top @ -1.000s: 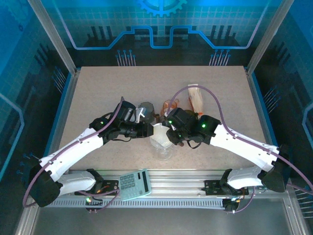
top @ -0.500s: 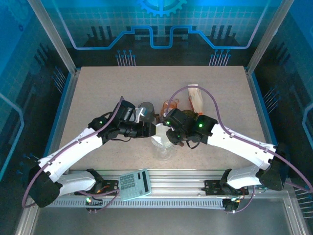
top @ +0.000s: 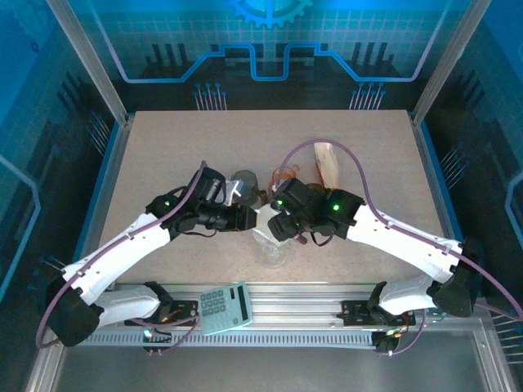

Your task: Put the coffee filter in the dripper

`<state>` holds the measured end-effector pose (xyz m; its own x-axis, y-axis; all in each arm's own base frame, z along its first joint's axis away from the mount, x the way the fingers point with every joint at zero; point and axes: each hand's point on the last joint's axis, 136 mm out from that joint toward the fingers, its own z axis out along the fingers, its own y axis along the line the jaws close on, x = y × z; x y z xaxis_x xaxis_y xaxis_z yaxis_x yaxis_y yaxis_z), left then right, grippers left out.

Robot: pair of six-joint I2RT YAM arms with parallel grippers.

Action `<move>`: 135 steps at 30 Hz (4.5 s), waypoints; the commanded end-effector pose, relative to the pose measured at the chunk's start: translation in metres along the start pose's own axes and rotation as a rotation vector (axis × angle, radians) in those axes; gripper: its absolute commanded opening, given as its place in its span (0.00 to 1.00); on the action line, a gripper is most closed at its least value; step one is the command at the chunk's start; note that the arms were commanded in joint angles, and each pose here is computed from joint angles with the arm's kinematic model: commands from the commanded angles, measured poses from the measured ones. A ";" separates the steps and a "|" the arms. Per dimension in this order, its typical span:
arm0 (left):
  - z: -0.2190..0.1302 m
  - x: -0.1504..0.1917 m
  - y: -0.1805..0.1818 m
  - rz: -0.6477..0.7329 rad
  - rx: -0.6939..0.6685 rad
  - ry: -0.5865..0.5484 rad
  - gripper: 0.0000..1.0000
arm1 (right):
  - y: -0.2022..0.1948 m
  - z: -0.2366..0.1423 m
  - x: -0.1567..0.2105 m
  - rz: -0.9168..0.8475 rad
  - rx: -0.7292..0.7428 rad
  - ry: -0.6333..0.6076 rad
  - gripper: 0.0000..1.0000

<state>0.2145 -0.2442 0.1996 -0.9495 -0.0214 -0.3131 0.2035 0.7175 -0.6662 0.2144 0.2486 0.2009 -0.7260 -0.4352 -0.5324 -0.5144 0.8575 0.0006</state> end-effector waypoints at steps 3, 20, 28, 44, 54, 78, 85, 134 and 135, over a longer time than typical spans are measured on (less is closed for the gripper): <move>-0.001 -0.002 -0.004 0.006 0.023 -0.003 0.39 | -0.004 -0.025 -0.008 0.009 0.002 -0.063 0.80; 0.004 -0.003 -0.002 -0.006 0.026 -0.005 0.33 | 0.064 -0.031 -0.005 -0.215 -0.220 -0.047 0.56; 0.005 -0.003 -0.001 -0.010 0.030 -0.006 0.33 | 0.080 -0.022 -0.001 -0.258 -0.258 -0.009 0.32; 0.010 -0.007 -0.004 -0.021 0.048 -0.006 0.26 | 0.097 -0.016 0.012 -0.290 -0.330 0.062 0.15; 0.010 -0.009 -0.006 -0.018 0.056 -0.011 0.22 | 0.083 -0.023 0.001 -0.255 -0.280 0.007 0.25; 0.013 -0.008 -0.005 -0.021 0.054 -0.006 0.27 | -0.002 -0.027 -0.015 -0.037 0.064 -0.051 0.78; 0.014 -0.008 -0.004 -0.023 0.053 -0.006 0.29 | -0.007 -0.021 -0.005 -0.042 0.072 -0.029 0.62; 0.001 -0.008 -0.001 -0.057 0.101 -0.072 0.58 | -0.004 0.064 0.035 -0.103 0.109 0.218 0.58; 0.001 -0.008 -0.001 -0.057 0.100 -0.067 0.58 | -0.003 0.064 0.034 -0.102 0.108 0.215 0.58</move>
<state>0.2261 -0.2442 0.1984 -0.9397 -0.1188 -0.3206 0.1654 0.6627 -0.7304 0.2213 0.2618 0.1471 -0.7413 -0.5433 -0.3940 -0.5559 0.8260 -0.0931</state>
